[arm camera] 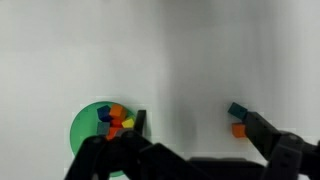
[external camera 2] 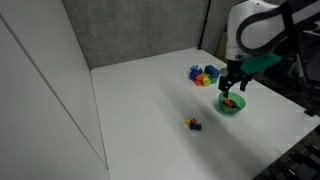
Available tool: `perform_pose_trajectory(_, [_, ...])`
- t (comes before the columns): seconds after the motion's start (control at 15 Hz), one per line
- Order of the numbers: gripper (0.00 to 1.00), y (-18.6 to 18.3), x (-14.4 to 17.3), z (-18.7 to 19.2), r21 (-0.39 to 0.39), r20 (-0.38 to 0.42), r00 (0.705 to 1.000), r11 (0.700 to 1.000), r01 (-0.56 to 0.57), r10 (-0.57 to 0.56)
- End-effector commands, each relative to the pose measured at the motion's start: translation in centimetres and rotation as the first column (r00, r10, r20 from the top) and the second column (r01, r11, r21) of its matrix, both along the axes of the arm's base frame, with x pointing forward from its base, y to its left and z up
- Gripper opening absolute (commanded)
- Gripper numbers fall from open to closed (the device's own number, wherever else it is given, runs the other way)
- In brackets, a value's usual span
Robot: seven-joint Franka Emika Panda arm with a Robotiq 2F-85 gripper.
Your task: Put one small green block in the bowl
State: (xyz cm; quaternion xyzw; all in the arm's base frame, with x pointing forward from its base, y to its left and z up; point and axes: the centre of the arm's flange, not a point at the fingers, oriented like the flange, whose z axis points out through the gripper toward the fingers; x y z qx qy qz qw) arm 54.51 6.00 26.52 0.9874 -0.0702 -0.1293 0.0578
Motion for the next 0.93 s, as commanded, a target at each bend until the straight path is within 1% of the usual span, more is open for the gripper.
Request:
perform_pose_trajectory(0.0, [1.00, 0.3, -3.7, 4.8, -0.004, 0.026, 0.994, 0.994, -0.109, 0.109])
perform_pose_trajectory(0.2, [1.00, 1.2, -5.8, 8.3, -0.014, 0.083, 0.984, 0.987, -0.159, 0.160])
perform_pose_trajectory(0.33, [1.00, 1.7, -6.9, 10.6, -0.009, 0.125, 0.979, 0.986, -0.164, 0.163])
perform_pose_trajectory(0.67, [1.00, 2.0, -8.8, 15.8, 0.029, 0.230, 0.966, 0.991, -0.128, 0.118])
perform_pose_trajectory(0.87, [1.00, 1.1, -9.1, 17.5, 0.090, 0.257, 0.965, 0.992, -0.083, 0.058])
